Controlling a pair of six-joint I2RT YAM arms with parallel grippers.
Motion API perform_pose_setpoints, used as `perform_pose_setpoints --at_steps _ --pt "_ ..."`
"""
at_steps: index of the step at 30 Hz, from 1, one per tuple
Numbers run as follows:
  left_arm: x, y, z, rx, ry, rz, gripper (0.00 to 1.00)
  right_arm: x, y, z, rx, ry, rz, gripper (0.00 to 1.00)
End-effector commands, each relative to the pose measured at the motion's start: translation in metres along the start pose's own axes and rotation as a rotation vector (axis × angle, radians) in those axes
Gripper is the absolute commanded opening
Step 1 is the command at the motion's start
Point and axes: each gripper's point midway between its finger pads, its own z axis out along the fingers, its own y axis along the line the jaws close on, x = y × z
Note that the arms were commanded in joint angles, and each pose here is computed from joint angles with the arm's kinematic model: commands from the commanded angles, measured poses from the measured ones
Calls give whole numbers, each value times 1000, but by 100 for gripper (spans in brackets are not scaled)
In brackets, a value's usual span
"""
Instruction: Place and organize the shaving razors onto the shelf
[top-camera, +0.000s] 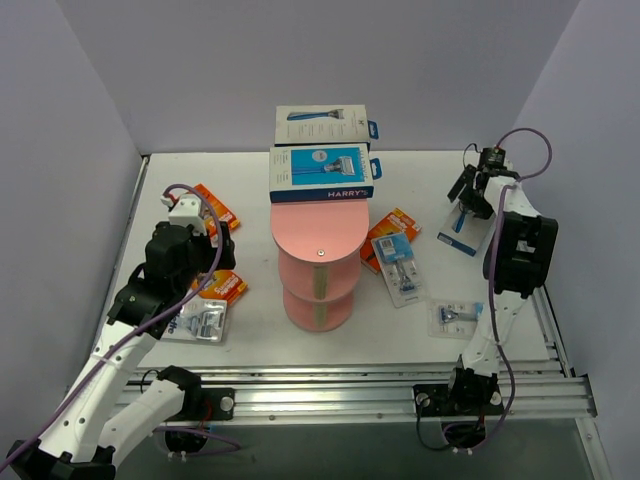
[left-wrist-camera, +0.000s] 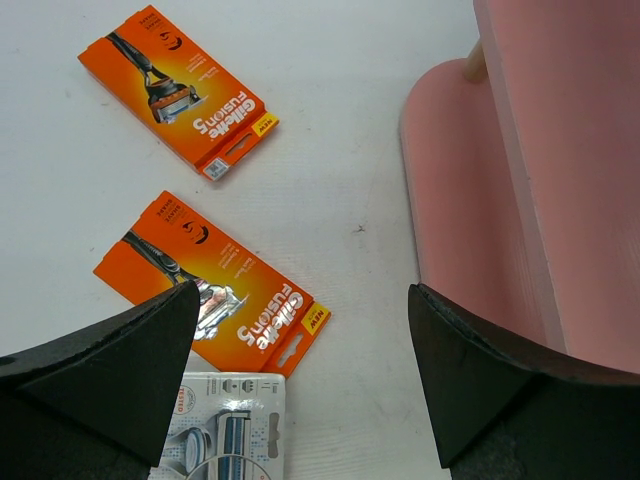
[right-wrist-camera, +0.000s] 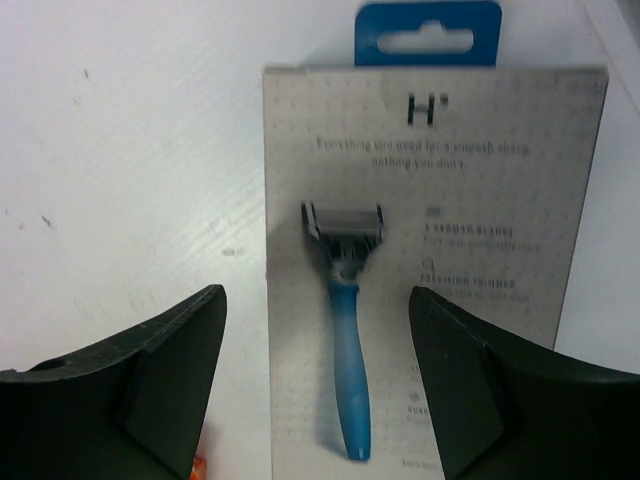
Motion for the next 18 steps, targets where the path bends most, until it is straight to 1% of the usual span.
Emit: perform_pose_setpoints --at_steps 1,3,4,6,7,9,10,12,18 --pt "-14 3 -6 -9 -46 -13 94 5 -11 -40 -14 22 39 70" --pt "-15 4 -8 -12 -54 -15 94 -1 -15 -56 -25 -17 56 70" --pt "-15 5 -9 -15 -55 -17 94 14 -23 -55 -12 7 60 70" --pt "-16 6 -11 -17 -65 -18 94 11 -31 -68 -19 -23 77 71" --pt "-17 6 -12 -17 -67 -19 94 26 -39 -67 -3 2 79 71" --pt "-18 6 -13 -16 -72 -20 94 24 -48 -77 -7 -30 98 71" --pt "-18 5 -13 -12 -73 -22 94 37 -56 -75 4 -10 102 71" --pt "-18 5 -13 -10 -71 -21 94 37 -63 -82 5 -34 110 72" --pt "-19 2 -15 6 -76 -24 94 62 -69 -80 -19 -15 123 72"
